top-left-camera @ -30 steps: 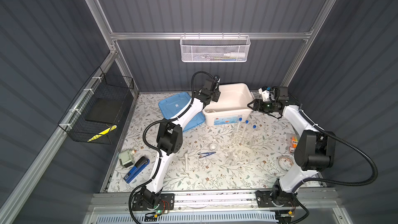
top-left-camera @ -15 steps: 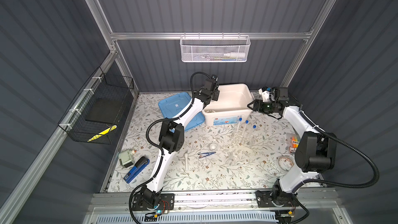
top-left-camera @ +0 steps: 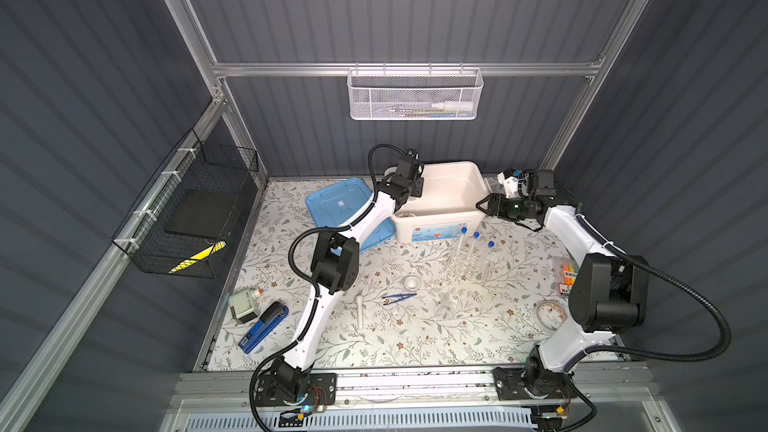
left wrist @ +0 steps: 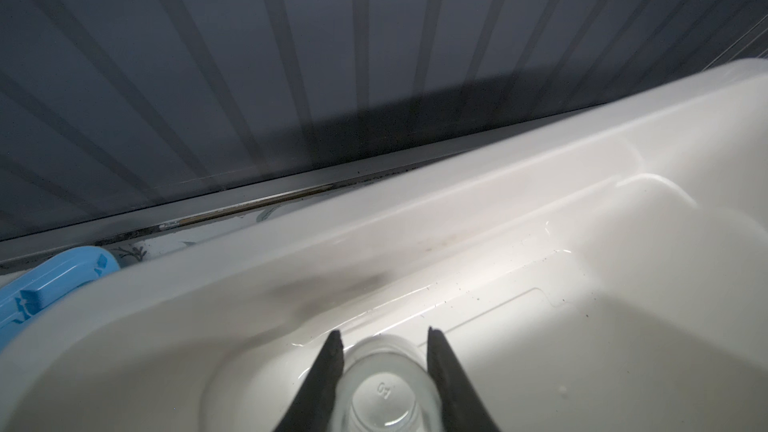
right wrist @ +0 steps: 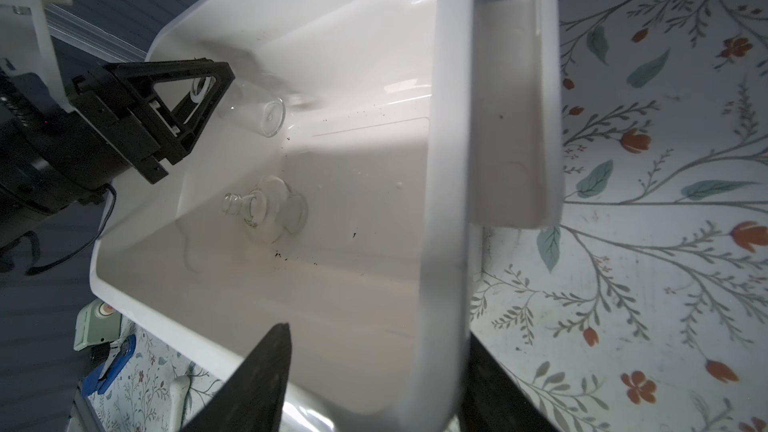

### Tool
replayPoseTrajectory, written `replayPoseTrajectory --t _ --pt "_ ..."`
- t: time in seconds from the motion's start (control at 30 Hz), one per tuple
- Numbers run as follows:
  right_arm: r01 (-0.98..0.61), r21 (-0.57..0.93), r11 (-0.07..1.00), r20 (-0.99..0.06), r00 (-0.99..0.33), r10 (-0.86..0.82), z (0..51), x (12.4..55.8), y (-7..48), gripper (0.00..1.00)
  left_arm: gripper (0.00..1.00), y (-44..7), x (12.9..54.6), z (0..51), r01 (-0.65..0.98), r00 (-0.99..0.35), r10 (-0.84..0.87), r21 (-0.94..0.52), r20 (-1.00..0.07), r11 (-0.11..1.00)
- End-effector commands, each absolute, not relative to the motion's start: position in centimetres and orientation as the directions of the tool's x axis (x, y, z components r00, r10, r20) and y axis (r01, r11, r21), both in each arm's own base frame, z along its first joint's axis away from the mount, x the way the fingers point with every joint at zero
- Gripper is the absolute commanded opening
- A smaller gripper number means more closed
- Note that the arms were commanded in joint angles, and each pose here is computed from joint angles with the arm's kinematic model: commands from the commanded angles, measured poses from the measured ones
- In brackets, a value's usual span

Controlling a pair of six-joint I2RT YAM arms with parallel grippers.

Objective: Organize the chemistry lab equipment
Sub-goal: 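Lower the glass jar into the white bin and open the left gripper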

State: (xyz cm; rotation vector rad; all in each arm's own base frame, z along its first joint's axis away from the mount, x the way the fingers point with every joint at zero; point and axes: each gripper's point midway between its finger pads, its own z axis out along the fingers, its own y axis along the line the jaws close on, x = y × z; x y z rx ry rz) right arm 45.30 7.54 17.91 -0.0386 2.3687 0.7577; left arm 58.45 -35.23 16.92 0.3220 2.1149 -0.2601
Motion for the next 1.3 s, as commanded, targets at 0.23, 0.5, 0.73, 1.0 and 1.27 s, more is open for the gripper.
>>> replayPoseTrajectory --t 0.23,0.5,0.73,1.0,1.27 --pt "-0.235 0.509 0.828 -0.600 -0.787 0.146 18.4 44.7 8.0 0.63 0.33 -34.8 59.4 16.4 0.296 -0.496 0.121 -0.036 -0.860 0.954" --pt "-0.234 0.513 0.826 -0.596 -0.789 0.147 18.3 44.7 8.1 0.63 0.33 -34.7 59.5 15.1 0.289 -0.514 0.134 -0.024 -0.847 0.957" --pt "-0.232 0.510 0.828 -0.595 -0.790 0.145 18.1 44.7 8.0 0.63 0.33 -34.3 59.4 13.9 0.270 -0.538 0.143 -0.009 -0.831 0.963" --pt "-0.226 0.501 0.835 -0.602 -0.785 0.149 18.4 44.9 7.8 0.65 0.34 -33.8 59.0 12.5 0.267 -0.562 0.173 0.021 -0.809 0.963" --pt "-0.222 0.479 0.849 -0.615 -0.775 0.144 19.1 44.8 7.4 0.73 0.38 -33.7 58.8 12.0 0.271 -0.571 0.185 0.029 -0.800 0.962"
